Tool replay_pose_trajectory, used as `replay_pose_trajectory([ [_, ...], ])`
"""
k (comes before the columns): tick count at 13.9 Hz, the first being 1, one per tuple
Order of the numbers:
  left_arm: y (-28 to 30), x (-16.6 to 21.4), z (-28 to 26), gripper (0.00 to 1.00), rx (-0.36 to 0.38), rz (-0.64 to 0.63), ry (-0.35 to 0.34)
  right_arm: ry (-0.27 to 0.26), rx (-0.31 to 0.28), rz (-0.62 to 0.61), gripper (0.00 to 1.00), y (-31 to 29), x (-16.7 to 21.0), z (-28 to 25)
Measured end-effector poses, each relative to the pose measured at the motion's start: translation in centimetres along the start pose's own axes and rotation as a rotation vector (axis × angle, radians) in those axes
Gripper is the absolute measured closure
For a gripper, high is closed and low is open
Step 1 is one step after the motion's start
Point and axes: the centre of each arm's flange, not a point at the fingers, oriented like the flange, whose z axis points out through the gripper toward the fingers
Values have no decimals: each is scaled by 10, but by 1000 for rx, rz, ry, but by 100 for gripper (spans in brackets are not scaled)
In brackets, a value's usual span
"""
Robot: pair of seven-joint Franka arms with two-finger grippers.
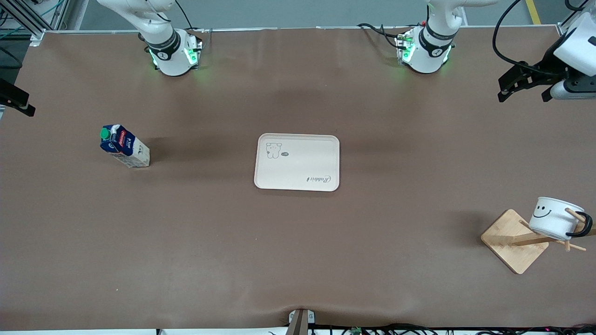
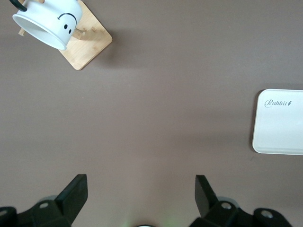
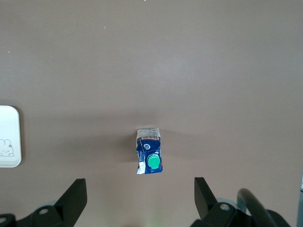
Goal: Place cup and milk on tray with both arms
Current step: 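Move the left gripper toward the white mug on the wooden stand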
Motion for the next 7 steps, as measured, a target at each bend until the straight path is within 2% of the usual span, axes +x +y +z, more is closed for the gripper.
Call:
replay_pose_trajectory([
  [5,-13,2,-6,0,-1,-26,-6,10,-22,-8,0,-3,7,5],
  [7,-18,7,-6,0,-1,-37,-5,-12,-18,-12,0,-4,15,17],
])
